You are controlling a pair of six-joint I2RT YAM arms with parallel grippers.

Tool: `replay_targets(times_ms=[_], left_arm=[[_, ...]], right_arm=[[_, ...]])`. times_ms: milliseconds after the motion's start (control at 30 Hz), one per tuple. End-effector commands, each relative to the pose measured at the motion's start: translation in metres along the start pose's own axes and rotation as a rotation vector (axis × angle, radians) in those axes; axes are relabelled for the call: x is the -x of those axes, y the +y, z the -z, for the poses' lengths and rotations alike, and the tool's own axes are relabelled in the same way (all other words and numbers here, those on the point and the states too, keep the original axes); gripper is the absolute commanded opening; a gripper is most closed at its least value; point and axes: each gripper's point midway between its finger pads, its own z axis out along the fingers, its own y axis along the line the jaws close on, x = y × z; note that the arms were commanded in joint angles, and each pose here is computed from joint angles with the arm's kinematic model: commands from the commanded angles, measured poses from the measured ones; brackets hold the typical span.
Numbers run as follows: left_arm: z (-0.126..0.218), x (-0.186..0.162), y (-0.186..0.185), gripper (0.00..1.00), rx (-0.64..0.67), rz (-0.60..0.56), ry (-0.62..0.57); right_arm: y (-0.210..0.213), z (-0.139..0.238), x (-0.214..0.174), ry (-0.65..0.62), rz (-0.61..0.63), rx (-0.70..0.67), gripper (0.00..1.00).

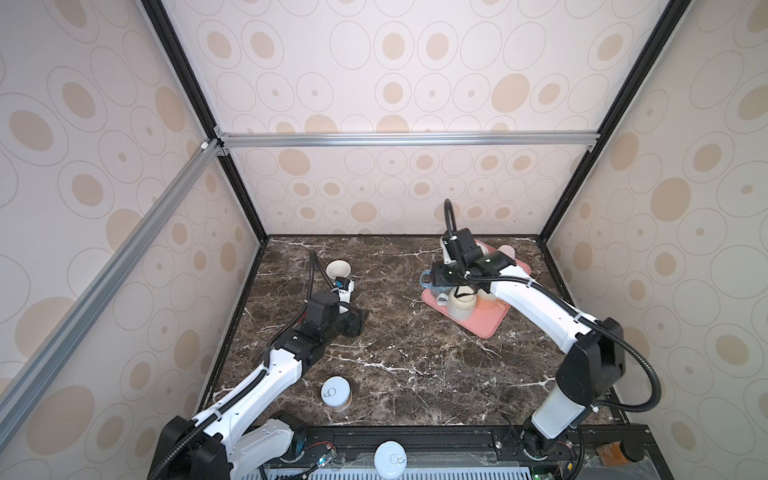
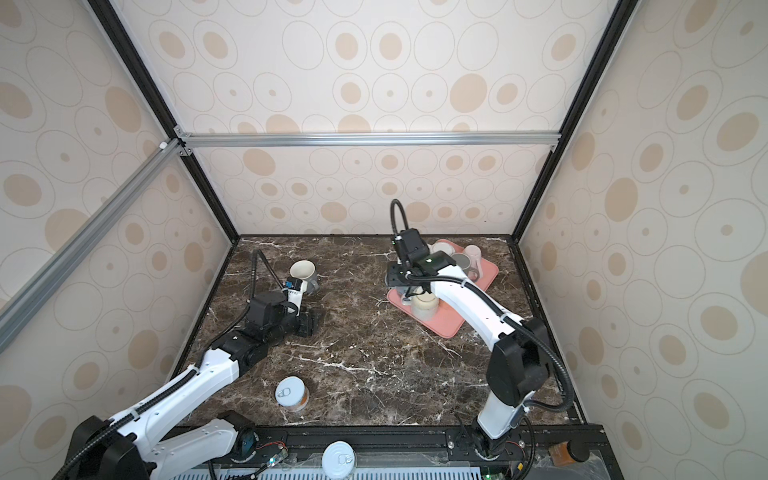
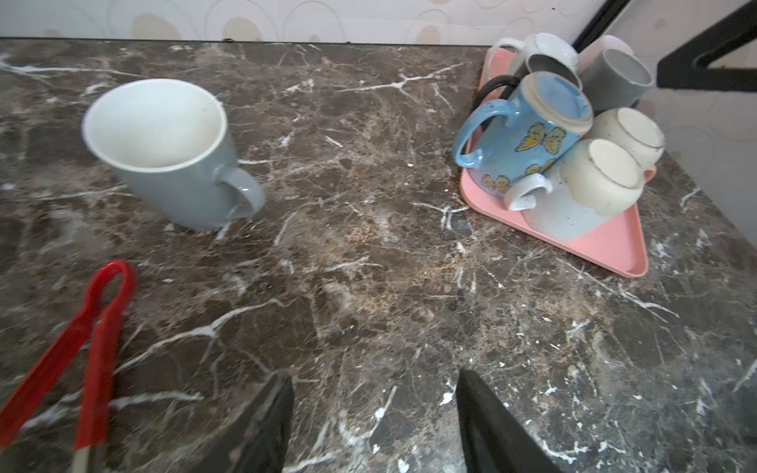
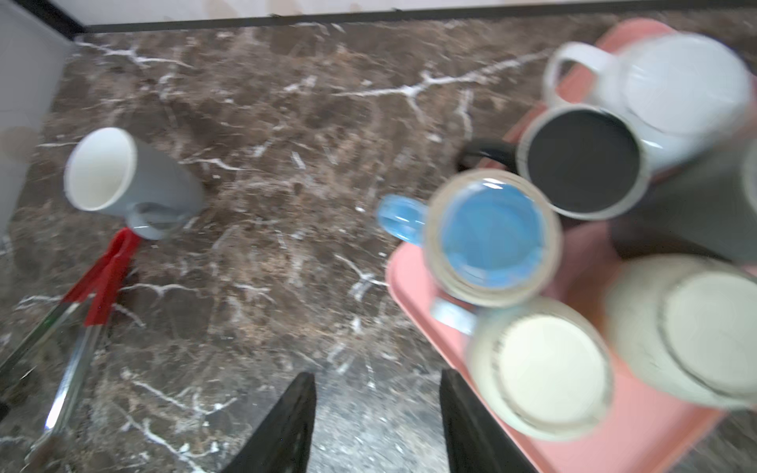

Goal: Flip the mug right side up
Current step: 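Release the grey mug with the right gripper while the left gripper approaches the tray, then grasp the blue butterfly mug handle with the left gripper while the right gripper hovers nearby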

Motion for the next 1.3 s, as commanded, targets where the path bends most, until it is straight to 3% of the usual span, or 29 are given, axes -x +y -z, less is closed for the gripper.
replay_targets(times_ms=[0, 200, 267, 400, 600, 767, 967, 1100, 1267], left_arm=[[-0.015, 0.017, -0.037, 0.63, -0.104, -0.028, -0.029], [-0.044, 0.030, -0.080, 0.68, -0.213, -0.146, -0.049], [-0.055, 0.045, -0.094, 0.73, -0.259, -0.257, -0.084], [-0.086, 0.065, -0.111, 0.79, -0.317, -0.539, -0.017], [-0.109, 0.083, -0.103, 0.86, -0.321, -0.842, -0.031], [-0.139, 0.092, -0.099, 0.86, -0.385, -0.869, -0.007], [-0.182, 0.089, -0.092, 0.86, -0.380, -0.950, 0.071], [-0.208, 0.091, -0.092, 0.86, -0.391, -0.947, 0.120], [-0.223, 0.082, -0.111, 0.84, -0.533, -0.929, 0.139]], right_arm=[[-0.044, 0.010, -0.007, -0.010, -0.112, -0.043, 0.53], [-0.088, 0.012, -0.029, 0.043, -0.162, -0.149, 0.53], [-0.091, 0.018, -0.033, 0.059, -0.189, -0.128, 0.53], [-0.093, 0.034, -0.047, 0.056, -0.205, -0.120, 0.53], [-0.083, 0.038, -0.069, 0.074, -0.216, -0.034, 0.53], [-0.068, 0.033, -0.086, 0.153, -0.239, 0.057, 0.53], [-0.075, 0.036, -0.116, 0.212, -0.246, 0.039, 0.53], [-0.083, 0.047, -0.126, 0.182, -0.246, 0.022, 0.53], [-0.089, 0.053, -0.139, 0.175, -0.260, 0.008, 0.53]])
